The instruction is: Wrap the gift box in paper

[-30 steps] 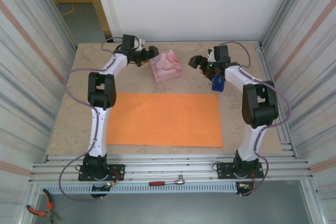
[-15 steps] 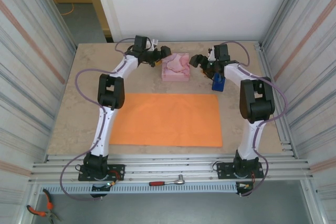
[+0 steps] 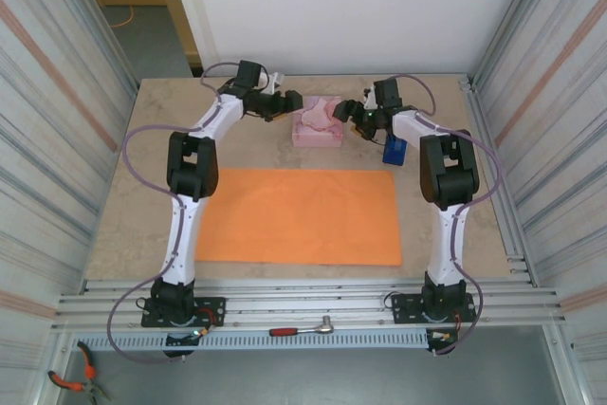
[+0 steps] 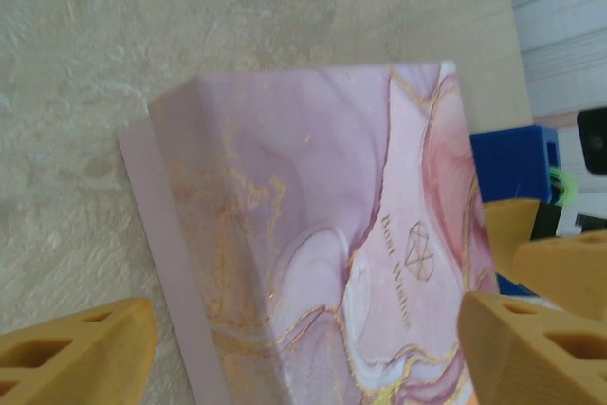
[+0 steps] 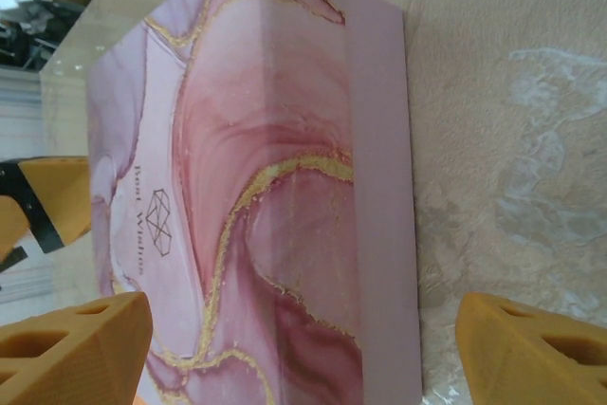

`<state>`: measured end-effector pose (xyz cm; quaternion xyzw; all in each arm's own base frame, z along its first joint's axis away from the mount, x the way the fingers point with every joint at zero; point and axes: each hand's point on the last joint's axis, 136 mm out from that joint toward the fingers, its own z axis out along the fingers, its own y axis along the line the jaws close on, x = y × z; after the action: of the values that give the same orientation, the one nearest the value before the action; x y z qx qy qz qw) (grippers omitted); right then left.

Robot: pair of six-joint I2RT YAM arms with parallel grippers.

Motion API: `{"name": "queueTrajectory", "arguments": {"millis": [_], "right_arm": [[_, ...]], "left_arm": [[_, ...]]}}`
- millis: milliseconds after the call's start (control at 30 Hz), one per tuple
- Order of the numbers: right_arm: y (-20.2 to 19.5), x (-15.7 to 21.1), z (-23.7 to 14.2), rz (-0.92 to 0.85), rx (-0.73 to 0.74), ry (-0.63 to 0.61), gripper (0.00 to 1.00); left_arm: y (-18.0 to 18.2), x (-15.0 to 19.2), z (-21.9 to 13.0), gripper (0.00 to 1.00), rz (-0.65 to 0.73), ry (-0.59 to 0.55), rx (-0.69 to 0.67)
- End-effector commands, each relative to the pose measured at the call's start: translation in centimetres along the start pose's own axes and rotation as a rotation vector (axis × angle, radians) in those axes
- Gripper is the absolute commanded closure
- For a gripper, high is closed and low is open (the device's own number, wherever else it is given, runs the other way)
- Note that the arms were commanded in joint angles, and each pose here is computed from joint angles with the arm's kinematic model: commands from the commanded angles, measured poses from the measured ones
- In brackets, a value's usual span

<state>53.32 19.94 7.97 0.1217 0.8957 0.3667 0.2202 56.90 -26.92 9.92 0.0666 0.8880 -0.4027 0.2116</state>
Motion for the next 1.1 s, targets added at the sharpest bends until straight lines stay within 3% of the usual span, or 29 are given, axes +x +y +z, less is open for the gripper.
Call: {"name": "queueTrajectory", "arguments": {"millis": [0,133,233,333,500,600,833,1067], "right_arm": [[0.8,0.4,1.0,0.025,-0.029,0.032,0.2],[0.7,1.1,1.9,0.033,-0.035,0.056,0.23],[0.6,1.7,2.6,0.049,-0.049,0.085,0.31],[1.1,2.3,3.0,0.058,-0.082,0.118,0.43],[3.3,3.5,2.1,0.04,-0.12,0.144,0.54],[5.4,4.6,0.9,0.007,-0.137,0.145,0.57],[10.2,8.3,-2.8,-0.074,-0.167,0.127,0.56],[12.7,13.7,-5.8,-0.123,-0.169,0.109,0.56]], "left_arm": [[-1.1,1.5,-0.5,0.21,0.019,0.058,0.042],[-1.4,2.8,0.8,0.24,0.013,0.096,0.07],[-1.9,3.7,1.8,0.27,0.018,0.118,0.083],[-2.6,4.4,2.6,0.35,0.014,0.141,0.107],[-4.3,5.2,2.6,0.51,0.012,0.168,0.16],[-6.4,5.2,1.4,0.54,0.051,0.15,0.178],[-11.2,6.0,-3.6,0.56,0.111,0.08,0.206],[-13.6,11.3,-7.8,0.57,0.127,0.077,0.204]]}}
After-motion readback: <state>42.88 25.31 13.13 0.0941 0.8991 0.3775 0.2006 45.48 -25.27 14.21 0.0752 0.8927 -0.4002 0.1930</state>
